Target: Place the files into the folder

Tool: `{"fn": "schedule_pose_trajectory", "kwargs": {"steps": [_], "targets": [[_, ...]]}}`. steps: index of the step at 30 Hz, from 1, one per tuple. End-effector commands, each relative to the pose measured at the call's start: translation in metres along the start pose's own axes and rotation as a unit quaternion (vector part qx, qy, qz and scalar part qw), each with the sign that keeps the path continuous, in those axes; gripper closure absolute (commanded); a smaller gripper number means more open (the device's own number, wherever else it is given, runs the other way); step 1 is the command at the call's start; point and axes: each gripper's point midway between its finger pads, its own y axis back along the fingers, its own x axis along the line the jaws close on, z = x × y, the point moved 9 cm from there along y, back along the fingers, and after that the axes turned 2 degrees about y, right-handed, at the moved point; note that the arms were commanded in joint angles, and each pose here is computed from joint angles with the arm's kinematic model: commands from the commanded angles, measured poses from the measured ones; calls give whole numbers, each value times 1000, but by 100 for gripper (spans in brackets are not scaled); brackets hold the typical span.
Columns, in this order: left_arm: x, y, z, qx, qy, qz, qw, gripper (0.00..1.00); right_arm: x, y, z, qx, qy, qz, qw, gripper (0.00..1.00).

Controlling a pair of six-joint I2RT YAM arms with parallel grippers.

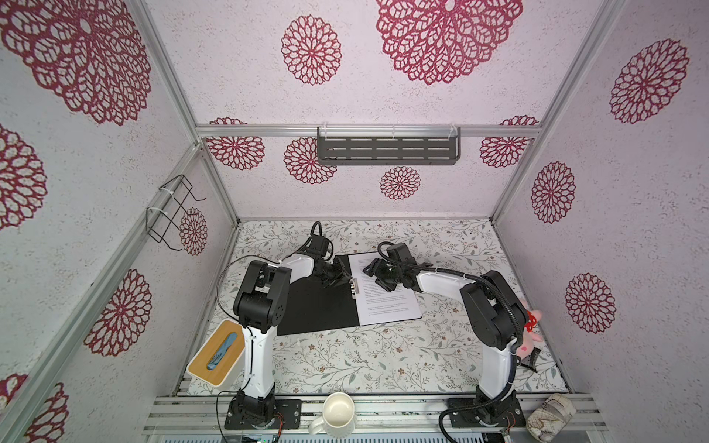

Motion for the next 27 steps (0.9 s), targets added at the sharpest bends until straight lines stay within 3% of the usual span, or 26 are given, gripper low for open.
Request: {"fn": "schedule_pose_trajectory", "kwargs": {"steps": [1, 27], "targets": [[-4, -6, 0, 4, -7, 3, 1000, 79, 9, 9, 0, -8, -2, 20, 1000, 33], [4, -17, 0, -1, -5, 29, 1000, 93, 21, 8, -5, 5, -14, 45, 999, 36]]}}
